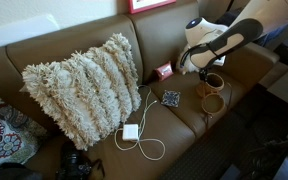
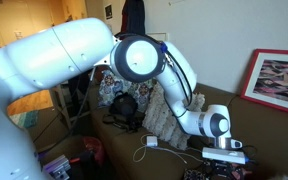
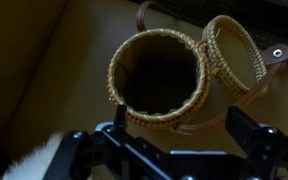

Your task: Move the brown bag to the left near the pillow

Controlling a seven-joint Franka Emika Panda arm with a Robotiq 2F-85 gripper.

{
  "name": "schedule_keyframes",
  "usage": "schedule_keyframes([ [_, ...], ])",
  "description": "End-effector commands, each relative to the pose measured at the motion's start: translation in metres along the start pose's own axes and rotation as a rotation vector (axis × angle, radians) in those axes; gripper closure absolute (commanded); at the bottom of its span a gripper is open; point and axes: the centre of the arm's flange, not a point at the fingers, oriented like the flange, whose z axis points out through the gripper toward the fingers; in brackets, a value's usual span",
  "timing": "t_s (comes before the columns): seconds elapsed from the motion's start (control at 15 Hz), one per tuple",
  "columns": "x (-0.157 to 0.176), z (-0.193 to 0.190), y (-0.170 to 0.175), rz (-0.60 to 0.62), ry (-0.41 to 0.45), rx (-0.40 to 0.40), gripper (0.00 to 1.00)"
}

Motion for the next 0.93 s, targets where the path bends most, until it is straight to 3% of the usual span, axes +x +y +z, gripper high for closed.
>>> schedule_keyframes([
  [0.0,-0.01,0.009,-0.008,-0.049,0.06,0.035,0.0],
  [0.2,-0.014,0.01,-0.012,-0.036,0.044,0.036,0.0],
  [0.33,-0.039,-0.021,-0.016,0.017,0.059,0.021,0.0],
  [0.4,-0.005,0.009,-0.008,-0.011,0.033,0.023,0.0],
  [0.87,-0.019,-0.017,-0.004,0.014,0.049,0.023,0.0],
])
